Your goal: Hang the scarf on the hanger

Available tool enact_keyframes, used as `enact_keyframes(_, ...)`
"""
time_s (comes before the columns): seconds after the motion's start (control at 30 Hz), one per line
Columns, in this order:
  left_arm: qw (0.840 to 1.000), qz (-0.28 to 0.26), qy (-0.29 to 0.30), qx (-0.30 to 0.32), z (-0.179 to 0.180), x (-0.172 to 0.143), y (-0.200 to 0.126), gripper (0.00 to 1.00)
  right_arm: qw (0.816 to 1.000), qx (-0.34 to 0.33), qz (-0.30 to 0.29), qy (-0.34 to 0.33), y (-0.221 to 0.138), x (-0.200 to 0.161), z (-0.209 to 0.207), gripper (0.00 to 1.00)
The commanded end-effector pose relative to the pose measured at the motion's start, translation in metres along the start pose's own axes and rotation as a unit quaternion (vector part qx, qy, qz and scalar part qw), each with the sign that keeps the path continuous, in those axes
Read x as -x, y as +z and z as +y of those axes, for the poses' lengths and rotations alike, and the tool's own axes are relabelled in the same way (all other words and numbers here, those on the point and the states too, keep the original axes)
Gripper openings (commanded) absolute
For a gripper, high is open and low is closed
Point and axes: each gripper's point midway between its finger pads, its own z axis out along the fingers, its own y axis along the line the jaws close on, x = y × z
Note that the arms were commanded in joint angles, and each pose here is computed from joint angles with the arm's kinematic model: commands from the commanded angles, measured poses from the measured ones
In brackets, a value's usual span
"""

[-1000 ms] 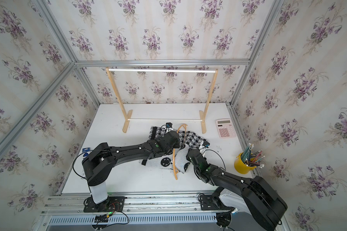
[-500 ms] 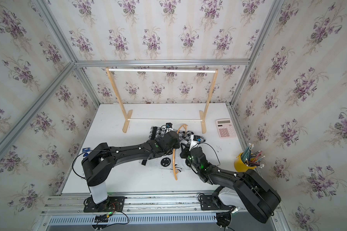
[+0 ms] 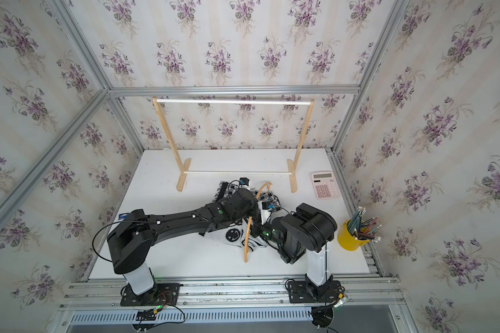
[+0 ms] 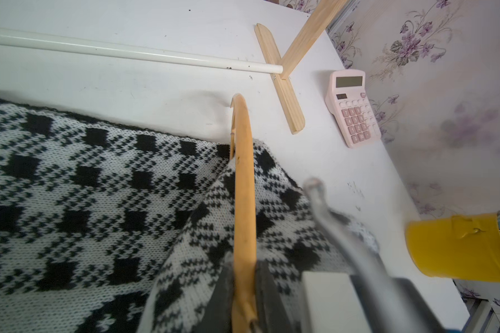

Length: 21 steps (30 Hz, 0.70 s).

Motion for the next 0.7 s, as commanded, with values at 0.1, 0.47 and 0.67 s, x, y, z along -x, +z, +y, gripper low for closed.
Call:
enact_keyframes(0.1, 0.999, -0.008, -0.013, -0.032, -0.013, 0.006, -0.003, 0.0, 0.994, 0.079, -0.058, -0.052, 0.001, 0.031, 0.035, 0.0)
enact_keyframes(0.47, 0.996, -0.016, -0.035, -0.077, -0.026, 0.014, -0.017, 0.0, 0.99, 0.062, -0.098, -0.079, -0.001, 0.05, 0.04, 0.39)
enact_keyframes(0.67, 0.996, -0.02, -0.049, -0.075, -0.02, 0.019, -0.018, 0.0, 0.986, 0.056, -0.12, -0.099, -0.014, 0.063, 0.048, 0.43)
